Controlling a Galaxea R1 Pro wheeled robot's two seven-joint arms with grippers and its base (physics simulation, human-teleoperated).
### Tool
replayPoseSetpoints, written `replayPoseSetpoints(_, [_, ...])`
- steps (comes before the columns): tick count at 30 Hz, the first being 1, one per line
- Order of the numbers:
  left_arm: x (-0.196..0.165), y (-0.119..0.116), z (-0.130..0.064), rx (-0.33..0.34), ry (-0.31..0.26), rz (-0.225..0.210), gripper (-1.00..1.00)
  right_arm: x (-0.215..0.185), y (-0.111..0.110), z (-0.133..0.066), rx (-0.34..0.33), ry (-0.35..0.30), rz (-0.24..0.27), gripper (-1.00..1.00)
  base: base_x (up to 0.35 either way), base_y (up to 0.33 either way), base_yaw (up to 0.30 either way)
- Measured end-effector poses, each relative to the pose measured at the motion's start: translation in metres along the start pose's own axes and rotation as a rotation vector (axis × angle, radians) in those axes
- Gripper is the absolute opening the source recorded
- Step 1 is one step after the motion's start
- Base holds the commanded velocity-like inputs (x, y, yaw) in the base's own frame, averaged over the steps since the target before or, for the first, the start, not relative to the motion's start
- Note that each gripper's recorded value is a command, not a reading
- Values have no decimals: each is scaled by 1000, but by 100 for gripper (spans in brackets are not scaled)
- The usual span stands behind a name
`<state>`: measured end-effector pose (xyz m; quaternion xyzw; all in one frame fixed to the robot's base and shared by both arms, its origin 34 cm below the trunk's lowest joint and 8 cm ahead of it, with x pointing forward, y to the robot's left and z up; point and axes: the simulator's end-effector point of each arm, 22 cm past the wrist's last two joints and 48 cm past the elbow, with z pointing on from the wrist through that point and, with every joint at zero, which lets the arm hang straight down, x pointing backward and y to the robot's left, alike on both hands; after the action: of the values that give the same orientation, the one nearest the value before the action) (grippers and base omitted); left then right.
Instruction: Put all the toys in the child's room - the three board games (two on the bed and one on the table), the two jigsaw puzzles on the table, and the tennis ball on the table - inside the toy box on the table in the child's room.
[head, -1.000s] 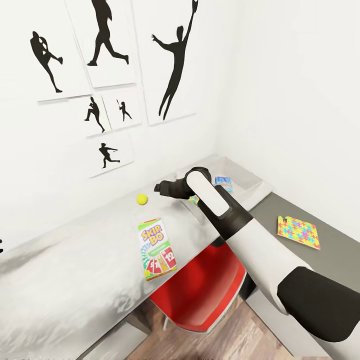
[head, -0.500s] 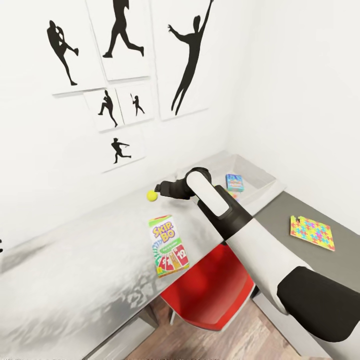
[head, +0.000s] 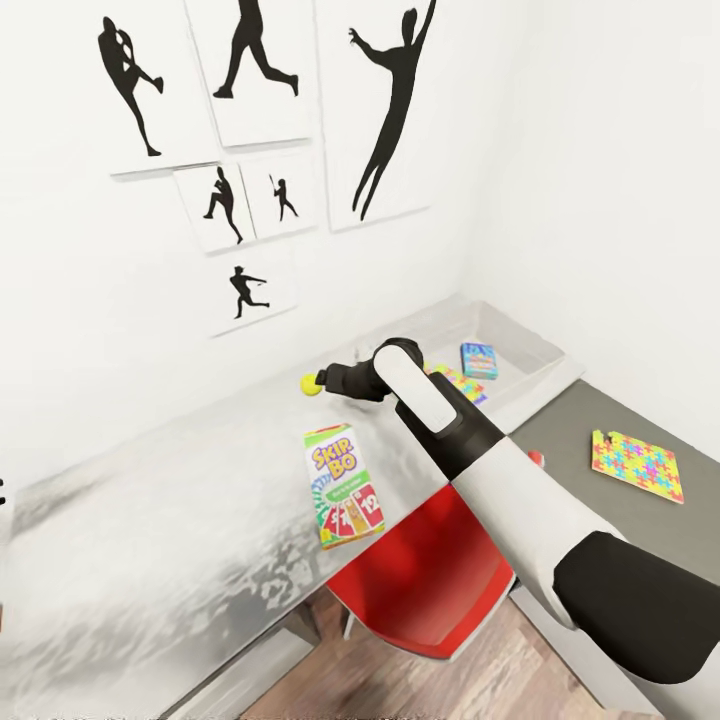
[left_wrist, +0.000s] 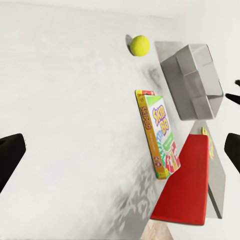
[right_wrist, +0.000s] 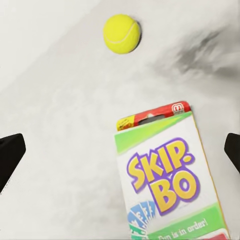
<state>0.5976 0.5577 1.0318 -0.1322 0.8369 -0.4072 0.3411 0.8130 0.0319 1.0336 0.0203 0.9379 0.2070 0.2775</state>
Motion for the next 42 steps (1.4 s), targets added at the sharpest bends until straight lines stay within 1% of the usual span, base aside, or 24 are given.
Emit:
replayPoseSetpoints(6, [2, 4, 2, -6, 6, -6, 100, 0, -4, 6, 5, -5, 21, 100, 0, 70, 69])
replayPoseSetpoints(17, [5, 10, 5, -15, 16, -15, 100, 8, -12, 18, 17, 14, 34, 100, 0, 58, 69])
replayPoseSetpoints(24, [8, 15, 8, -21, 24, -22, 100, 26, -37, 37, 68, 67, 58, 100, 0, 13, 67])
replayPoseSetpoints(30, [10, 18, 10, -26, 31, -28, 100, 38, -51, 48, 99, 101, 70, 100, 0, 1, 67])
replayPoseSetpoints(37, [13, 23, 13, -32, 38, -34, 100, 45, -61, 54, 128, 118, 75, 100, 0, 0, 67])
replayPoseSetpoints(42, [15, 26, 14, -36, 43, -39, 100, 49, -73, 57, 173, 126, 75, 100, 0, 0, 67])
